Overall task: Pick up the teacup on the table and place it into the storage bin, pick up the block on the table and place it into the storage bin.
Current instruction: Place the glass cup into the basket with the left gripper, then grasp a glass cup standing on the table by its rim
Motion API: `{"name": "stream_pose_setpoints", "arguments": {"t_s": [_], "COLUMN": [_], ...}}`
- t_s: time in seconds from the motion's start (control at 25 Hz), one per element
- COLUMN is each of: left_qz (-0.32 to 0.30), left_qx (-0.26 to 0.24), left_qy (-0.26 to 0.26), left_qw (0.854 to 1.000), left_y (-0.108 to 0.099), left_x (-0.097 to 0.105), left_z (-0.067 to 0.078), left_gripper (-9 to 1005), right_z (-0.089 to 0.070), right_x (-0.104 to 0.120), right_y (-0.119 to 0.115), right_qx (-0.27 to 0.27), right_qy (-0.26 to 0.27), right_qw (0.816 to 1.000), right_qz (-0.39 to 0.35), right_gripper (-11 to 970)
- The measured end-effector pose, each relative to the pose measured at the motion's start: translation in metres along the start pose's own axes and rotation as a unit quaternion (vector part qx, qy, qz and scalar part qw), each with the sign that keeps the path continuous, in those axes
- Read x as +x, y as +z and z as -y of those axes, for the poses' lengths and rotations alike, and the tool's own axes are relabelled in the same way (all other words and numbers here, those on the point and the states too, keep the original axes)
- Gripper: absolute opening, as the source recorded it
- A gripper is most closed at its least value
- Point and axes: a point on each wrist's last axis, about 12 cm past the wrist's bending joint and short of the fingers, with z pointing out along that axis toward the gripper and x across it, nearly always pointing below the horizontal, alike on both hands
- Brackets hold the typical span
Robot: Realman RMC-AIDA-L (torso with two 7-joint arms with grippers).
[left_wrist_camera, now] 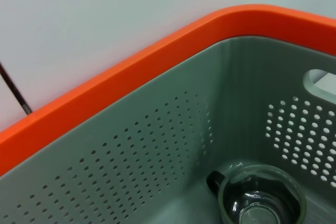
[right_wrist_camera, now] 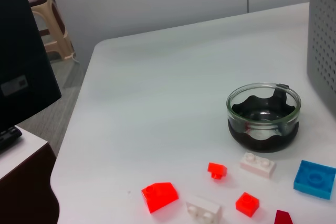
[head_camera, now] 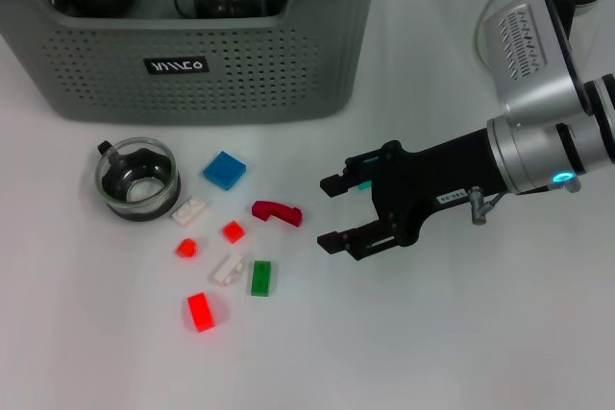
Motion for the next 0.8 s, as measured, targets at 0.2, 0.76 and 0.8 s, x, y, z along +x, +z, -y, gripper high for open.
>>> {"name": "stream_pose_setpoints", "arguments": {"t_s": [0.2, 0.76, 0.8], "left_qz": [0.003, 0.145, 0.154], "left_qx": [-0.006, 0.087, 0.103], "left_qy": [-0.005, -0.051, -0.051], "left_qw": [1.0, 0.984, 0.981], "left_y": [-0.004, -0.12, -0.125], "left_x": [-0.001, -0.015, -0.013], "left_z": [-0.004, -0.014, -0.012], "left_gripper": [507, 825, 826], "right_z": [0.0, 0.002, 0.002], "right_x": [0.001, 0.002, 0.002], "right_y": [-0.001, -0.003, -0.004], "right_qx": [0.001, 0.007, 0.008], "right_qy": [0.001, -0.001, -0.001], "right_qw": [1.0, 1.0, 1.0], "right_qz": [0.0, -0.002, -0.002], "right_gripper": [760, 760, 760]}}
